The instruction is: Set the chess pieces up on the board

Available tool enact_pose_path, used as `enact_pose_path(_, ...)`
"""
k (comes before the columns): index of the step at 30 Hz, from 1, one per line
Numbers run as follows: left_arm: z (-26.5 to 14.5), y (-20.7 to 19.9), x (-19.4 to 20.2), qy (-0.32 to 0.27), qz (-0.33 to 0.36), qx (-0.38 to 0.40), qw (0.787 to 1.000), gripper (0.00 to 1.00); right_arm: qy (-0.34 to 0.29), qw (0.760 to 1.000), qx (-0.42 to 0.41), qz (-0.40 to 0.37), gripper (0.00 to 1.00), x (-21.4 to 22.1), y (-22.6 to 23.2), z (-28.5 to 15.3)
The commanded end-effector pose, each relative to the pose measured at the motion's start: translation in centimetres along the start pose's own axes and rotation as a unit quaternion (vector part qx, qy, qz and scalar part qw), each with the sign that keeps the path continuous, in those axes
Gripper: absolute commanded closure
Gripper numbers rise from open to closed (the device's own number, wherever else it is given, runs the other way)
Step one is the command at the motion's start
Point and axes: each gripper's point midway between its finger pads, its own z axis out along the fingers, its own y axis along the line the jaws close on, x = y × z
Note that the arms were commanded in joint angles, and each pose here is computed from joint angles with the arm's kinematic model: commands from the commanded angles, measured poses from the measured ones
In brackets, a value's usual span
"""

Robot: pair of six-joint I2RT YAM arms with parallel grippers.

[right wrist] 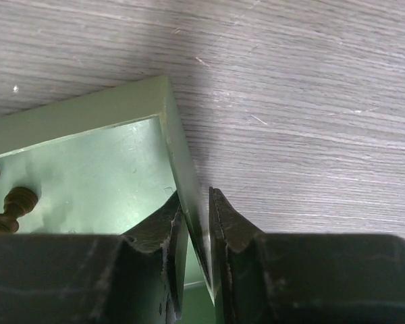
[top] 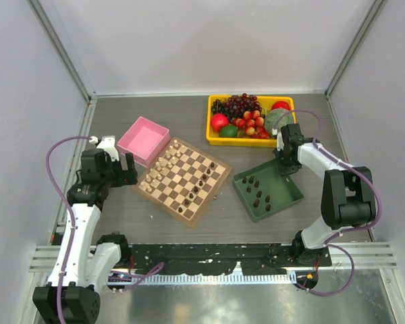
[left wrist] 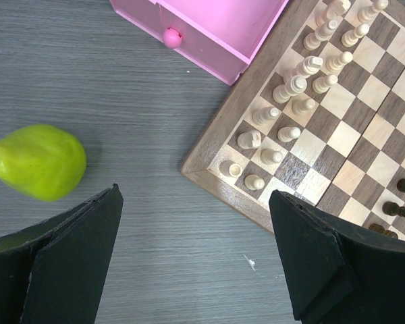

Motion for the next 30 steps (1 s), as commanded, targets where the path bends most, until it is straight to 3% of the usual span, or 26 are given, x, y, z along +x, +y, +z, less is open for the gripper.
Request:
enact_pose_path(1, -0.1, -0.4, -1.0, -0.017, 0.006, 0.011, 1.0, 0.01, -0.022, 0.998, 0.027, 0.052, 0.77, -0.6, -0.8, -0.4)
enact_pose_path(11, 0.1, -0.3, -0.9, -0.013, 0.005, 0.01, 1.0, 0.01, -0.053, 0.982, 0.057, 0.173, 0.78, -0.9, -1.3, -0.8)
enact_pose_path(20, 0.2, -0.4, -0.9, -0.01, 0.005, 0.012, 1.0, 0.01, -0.067, 0.976, 0.048, 0.203, 0.76, -0.2, -0.8, -1.2)
enact_pose_path(24, 0.2, -0.5, -0.8, -0.007, 0.005, 0.015, 1.0, 0.01, -0.073, 0.975, 0.06, 0.201, 0.71, 0.1, -1.2, -1.6)
enact_pose_path(30, 0.2, -0.5, -0.8, -0.007, 0.004, 0.014, 1.0, 0.01, -0.105, 0.975, 0.056, 0.186, 0.54, -1.8, -1.6, -3.6)
